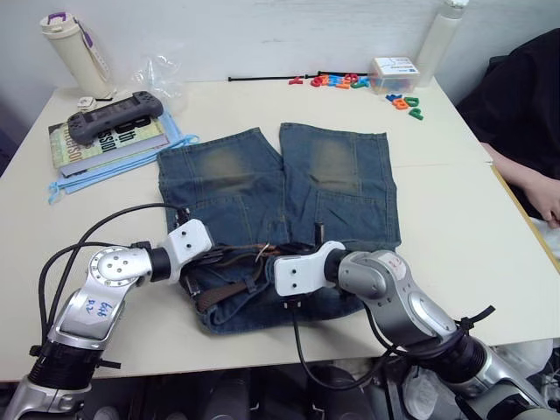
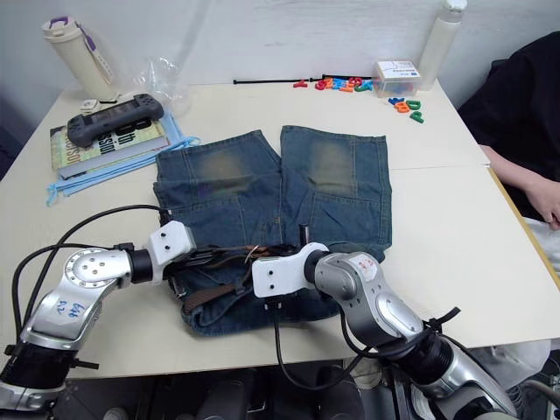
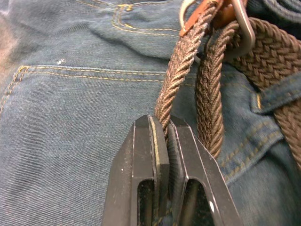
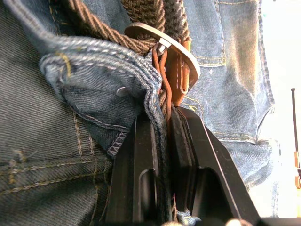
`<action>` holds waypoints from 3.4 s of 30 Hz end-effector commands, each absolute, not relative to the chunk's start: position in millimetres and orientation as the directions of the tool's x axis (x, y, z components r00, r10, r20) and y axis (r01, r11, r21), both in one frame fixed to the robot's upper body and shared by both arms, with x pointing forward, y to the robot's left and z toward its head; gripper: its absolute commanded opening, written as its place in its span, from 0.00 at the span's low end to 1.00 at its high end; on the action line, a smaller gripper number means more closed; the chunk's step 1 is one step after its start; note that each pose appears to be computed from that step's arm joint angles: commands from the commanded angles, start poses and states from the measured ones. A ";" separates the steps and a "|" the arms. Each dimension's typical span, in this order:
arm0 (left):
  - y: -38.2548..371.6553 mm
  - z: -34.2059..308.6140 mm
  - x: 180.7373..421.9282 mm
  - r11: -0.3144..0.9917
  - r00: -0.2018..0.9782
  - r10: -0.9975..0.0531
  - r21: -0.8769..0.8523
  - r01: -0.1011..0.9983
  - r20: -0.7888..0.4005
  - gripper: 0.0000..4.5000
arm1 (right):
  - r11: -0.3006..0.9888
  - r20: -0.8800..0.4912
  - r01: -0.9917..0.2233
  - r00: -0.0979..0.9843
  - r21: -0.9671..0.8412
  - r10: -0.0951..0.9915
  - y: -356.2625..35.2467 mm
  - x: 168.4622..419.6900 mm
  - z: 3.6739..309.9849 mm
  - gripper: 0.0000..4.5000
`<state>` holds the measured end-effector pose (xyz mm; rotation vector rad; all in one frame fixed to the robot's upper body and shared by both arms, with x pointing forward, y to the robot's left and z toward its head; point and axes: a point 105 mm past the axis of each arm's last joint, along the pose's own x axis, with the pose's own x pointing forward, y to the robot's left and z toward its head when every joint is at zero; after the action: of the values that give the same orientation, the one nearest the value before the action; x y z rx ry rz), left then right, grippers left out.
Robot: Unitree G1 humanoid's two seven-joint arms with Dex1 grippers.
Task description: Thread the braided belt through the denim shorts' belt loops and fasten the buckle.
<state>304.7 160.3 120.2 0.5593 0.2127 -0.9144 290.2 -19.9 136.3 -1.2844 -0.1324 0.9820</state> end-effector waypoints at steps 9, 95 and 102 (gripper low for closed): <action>82.9 121.4 285.3 0.368 0.433 -0.847 0.246 0.896 -0.308 0.00 | -0.003 -0.395 -0.556 0.586 -0.831 0.707 -6.9 284.5 142.2 0.00; 59.8 137.2 299.5 0.330 0.392 -0.892 0.266 0.906 -0.226 0.00 | 0.276 -0.418 -0.636 0.716 -0.721 0.560 -102.1 270.3 197.2 0.92; 56.6 137.0 299.9 0.326 0.388 -0.894 0.269 0.906 -0.225 0.00 | 0.181 -0.432 -0.597 0.728 -0.782 0.532 -95.7 282.4 184.5 0.92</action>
<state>302.2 64.5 127.4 0.3731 0.0914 -1.1528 278.8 -100.7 178.9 -1.0778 0.1264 0.8221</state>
